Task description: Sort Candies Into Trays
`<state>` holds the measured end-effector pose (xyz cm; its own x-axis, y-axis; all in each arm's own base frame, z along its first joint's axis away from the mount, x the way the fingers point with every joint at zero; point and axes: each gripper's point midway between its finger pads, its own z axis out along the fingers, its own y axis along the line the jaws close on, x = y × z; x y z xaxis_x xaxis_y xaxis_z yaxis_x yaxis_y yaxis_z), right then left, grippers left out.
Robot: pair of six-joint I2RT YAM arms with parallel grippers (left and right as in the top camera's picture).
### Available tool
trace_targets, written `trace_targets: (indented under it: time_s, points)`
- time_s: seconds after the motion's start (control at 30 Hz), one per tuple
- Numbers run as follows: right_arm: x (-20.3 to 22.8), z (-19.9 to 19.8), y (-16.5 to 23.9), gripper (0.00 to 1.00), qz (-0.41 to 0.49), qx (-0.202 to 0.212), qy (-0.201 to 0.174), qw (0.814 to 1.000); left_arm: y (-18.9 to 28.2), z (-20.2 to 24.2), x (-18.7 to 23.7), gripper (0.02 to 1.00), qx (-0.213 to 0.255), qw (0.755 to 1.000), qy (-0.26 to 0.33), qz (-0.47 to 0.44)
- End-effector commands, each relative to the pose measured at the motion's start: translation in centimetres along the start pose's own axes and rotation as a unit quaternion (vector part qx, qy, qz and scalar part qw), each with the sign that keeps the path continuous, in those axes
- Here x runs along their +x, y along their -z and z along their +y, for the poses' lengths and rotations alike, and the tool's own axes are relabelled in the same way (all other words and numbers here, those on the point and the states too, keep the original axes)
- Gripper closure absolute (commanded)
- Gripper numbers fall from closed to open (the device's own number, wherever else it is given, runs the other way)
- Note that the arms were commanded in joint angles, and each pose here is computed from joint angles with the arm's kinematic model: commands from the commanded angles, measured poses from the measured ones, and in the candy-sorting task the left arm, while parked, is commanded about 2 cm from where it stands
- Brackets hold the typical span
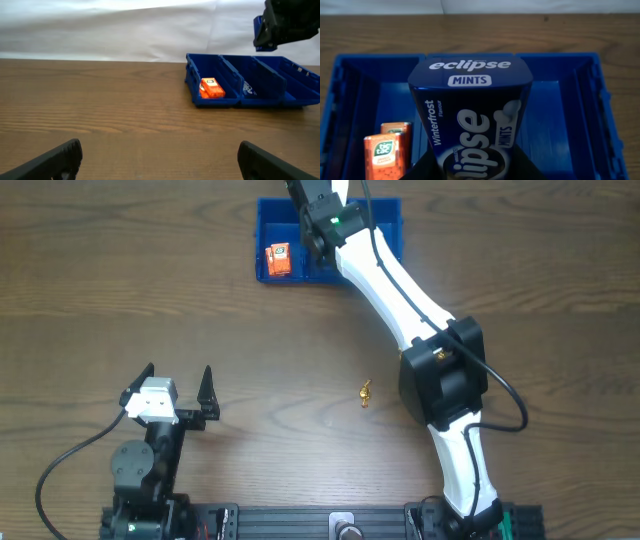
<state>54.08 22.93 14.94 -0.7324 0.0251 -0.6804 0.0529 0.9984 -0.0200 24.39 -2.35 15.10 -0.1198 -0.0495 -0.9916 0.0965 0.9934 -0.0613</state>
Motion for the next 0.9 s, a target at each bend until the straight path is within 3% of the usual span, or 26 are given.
trace_targets:
  time_s: [0.03,0.17,0.47,0.73,0.9]
  points:
    - [-1.1,-0.3,0.5,0.636,-0.014,0.003,0.002,1.0,-0.1,0.0,1.6,0.023,0.004,1.0,-0.006,0.026]
    - [-1.0,0.0,0.6,0.487,-0.014,0.0,0.004,1.0,-0.1,0.0,1.6,0.023,0.004,1.0,-0.006,0.026]
    - [-1.9,0.4,3.5,0.441,-0.02,-0.019,0.004,1.0,-0.1,0.0,1.6,0.02,0.004,1.0,-0.006,0.026]
    - [-2.1,-2.1,14.0,0.318,-0.006,-0.024,0.021,0.999,-0.1,0.0,1.6,0.02,0.004,1.0,-0.006,0.026]
    - [2.0,-5.8,18.3,0.301,0.054,-0.003,0.048,0.997,-0.1,0.0,1.6,0.023,0.004,1.0,-0.006,0.026]
